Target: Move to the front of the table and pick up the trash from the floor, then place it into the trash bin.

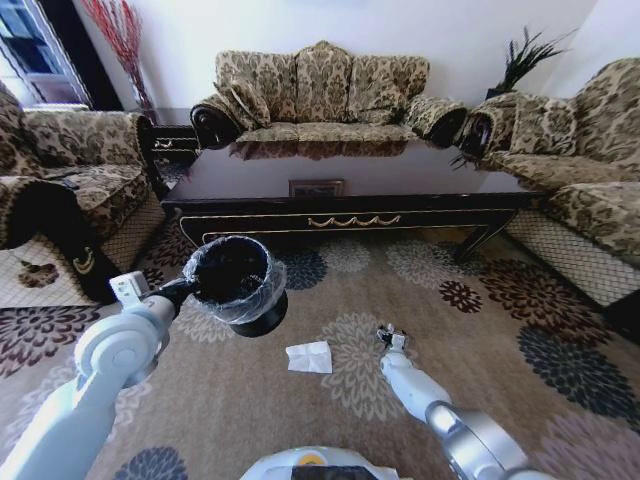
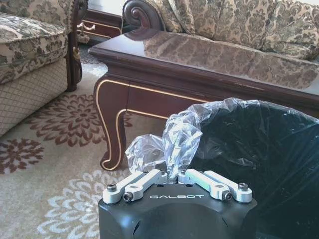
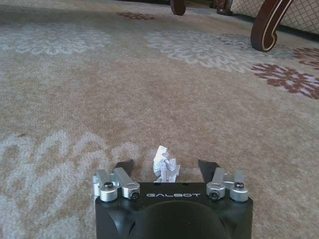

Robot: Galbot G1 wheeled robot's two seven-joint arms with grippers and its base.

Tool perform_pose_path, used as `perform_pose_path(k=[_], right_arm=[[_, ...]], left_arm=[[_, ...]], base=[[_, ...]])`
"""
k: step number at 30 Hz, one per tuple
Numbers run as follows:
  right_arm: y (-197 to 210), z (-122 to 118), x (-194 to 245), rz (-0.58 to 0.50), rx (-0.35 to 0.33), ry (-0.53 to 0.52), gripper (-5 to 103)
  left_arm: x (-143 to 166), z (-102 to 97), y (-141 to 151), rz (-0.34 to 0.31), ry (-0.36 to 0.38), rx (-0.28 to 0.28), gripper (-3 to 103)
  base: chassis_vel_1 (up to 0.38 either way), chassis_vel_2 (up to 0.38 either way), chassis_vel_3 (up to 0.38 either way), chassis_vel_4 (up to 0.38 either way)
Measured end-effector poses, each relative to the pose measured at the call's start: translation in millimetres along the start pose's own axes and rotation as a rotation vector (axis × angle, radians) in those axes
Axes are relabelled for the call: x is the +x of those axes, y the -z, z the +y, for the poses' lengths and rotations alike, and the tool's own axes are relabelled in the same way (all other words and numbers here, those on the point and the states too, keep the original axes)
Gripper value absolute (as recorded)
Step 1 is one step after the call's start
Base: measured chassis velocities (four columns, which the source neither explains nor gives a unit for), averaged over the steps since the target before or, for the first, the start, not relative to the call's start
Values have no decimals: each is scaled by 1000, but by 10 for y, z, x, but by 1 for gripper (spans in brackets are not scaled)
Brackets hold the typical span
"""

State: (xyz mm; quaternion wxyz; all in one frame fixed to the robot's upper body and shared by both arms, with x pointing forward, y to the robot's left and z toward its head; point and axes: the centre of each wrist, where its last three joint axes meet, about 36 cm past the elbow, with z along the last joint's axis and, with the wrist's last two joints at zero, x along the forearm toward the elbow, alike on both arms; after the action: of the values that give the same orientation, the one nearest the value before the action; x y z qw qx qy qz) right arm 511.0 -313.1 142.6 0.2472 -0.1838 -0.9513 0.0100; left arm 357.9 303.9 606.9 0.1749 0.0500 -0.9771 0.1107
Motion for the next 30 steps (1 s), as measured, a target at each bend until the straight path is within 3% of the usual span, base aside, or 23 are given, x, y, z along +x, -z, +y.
perform_pose_path(k=[5, 6, 9, 15, 16, 18, 20, 30], right_arm=[[-11, 20, 30, -8, -4, 6, 55], [-11, 20, 30, -8, -4, 6, 55], [-46, 6, 98, -19, -8, 1, 38], [-136, -35, 263, -36, -21, 11, 22], [-168, -60, 317, -38, -26, 14, 12], [-183, -73, 347, -39, -29, 15, 12], [-196, -127, 424, -50, -38, 20, 3], [136, -415, 751, -182, -54, 82, 0]], left_arm=[[15, 10, 6, -2, 3, -3, 4], [15, 10, 6, -2, 3, -3, 4], [16, 10, 5, -3, 3, 0, 4], [14, 4, -2, -3, 1, 6, 4], [12, -1, -6, -2, 0, 7, 4], [11, -4, -10, -1, -1, 7, 4], [5, -8, -16, 1, -2, 7, 4], [-21, -73, -235, 58, -8, 7, 4]], base=[[0, 0, 0, 0], [0, 0, 0, 0], [0, 0, 0, 0], [0, 0, 0, 0], [0, 0, 0, 0], [0, 0, 0, 0], [0, 0, 0, 0], [0, 0, 0, 0]])
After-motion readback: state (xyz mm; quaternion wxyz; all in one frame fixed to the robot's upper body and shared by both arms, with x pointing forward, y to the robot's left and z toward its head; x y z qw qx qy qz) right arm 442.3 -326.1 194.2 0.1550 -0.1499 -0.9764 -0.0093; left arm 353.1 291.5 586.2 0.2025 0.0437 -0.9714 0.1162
